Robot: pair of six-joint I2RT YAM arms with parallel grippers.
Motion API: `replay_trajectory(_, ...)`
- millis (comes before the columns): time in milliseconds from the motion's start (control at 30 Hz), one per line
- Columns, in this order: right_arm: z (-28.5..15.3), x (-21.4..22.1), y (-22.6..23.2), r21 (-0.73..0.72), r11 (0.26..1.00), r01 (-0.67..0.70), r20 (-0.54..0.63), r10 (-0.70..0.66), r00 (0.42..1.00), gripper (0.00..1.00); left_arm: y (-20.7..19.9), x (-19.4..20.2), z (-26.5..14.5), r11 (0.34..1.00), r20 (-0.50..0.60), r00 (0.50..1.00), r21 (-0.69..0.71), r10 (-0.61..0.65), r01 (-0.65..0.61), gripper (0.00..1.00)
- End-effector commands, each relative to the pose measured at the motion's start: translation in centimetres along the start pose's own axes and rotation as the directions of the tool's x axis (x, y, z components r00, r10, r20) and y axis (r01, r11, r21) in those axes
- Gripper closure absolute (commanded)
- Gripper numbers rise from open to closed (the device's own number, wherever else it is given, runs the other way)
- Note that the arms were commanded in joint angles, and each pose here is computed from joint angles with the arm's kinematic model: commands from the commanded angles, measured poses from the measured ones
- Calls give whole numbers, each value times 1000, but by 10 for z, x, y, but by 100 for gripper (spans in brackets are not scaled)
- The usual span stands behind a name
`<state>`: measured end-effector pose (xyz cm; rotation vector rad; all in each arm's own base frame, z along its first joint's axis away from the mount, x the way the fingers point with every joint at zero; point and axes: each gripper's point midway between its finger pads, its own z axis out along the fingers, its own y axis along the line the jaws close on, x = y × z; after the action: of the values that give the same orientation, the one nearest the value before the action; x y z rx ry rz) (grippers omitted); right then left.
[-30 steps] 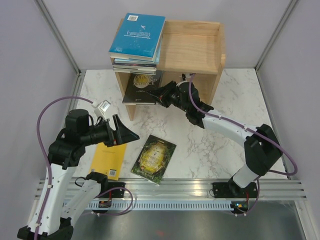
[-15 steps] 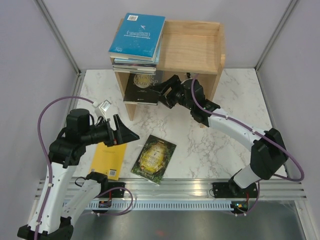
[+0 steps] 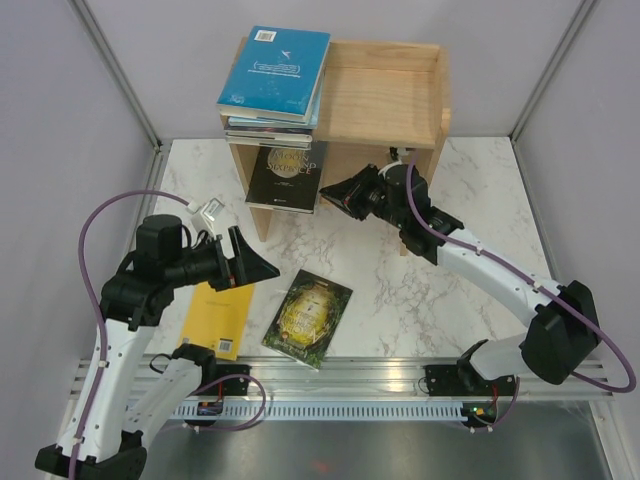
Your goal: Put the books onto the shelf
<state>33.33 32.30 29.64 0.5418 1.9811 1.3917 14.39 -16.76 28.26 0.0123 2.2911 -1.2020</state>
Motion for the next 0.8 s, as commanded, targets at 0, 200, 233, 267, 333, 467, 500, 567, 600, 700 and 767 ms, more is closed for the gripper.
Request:
replay_trajectory(0,-8,-2,20,-80,997,9,5,-9,1000,83,1,-4,1,1000,23,999,2,31,-31,0)
replay_trajectory(200,-16,16,25,-101,995,19,-30,-22,999,100,3,-4,2,1000,22,999,-4,25,-25,0)
replay_trajectory(233,-18,26,26,-104,994,20,-48,-25,999,100,3,-4,1,1000,25,999,-5,27,-27,0)
replay_trajectory(267,-21,30,25,-104,994,21,-54,-27,998,100,4,-4,2,1000,25,999,-9,25,-24,0)
replay_trajectory(333,-23,44,27,-111,993,26,-78,-35,996,100,7,-4,3,1000,23,1000,-16,21,-21,0)
replay_trajectory(467,-17,63,22,-100,995,25,-110,-36,993,100,9,-5,5,1000,21,1000,-24,17,-16,0)
replay_trajectory(500,-15,64,22,-101,995,27,-112,-38,993,100,9,-6,5,1000,22,1000,-23,18,-17,0)
replay_trajectory(567,-9,66,19,-91,995,30,-120,-41,992,100,8,-7,6,1000,24,1000,-22,19,-19,0)
replay_trajectory(600,-7,67,17,-85,996,35,-124,-45,991,100,8,-7,6,1000,24,999,-23,22,-21,0)
replay_trajectory(700,3,70,11,-60,997,52,-136,-59,989,100,9,-9,7,999,24,999,-24,25,-24,0)
replay_trajectory(767,9,72,6,-46,998,54,-143,-60,988,100,8,-10,8,999,21,999,-23,26,-25,0)
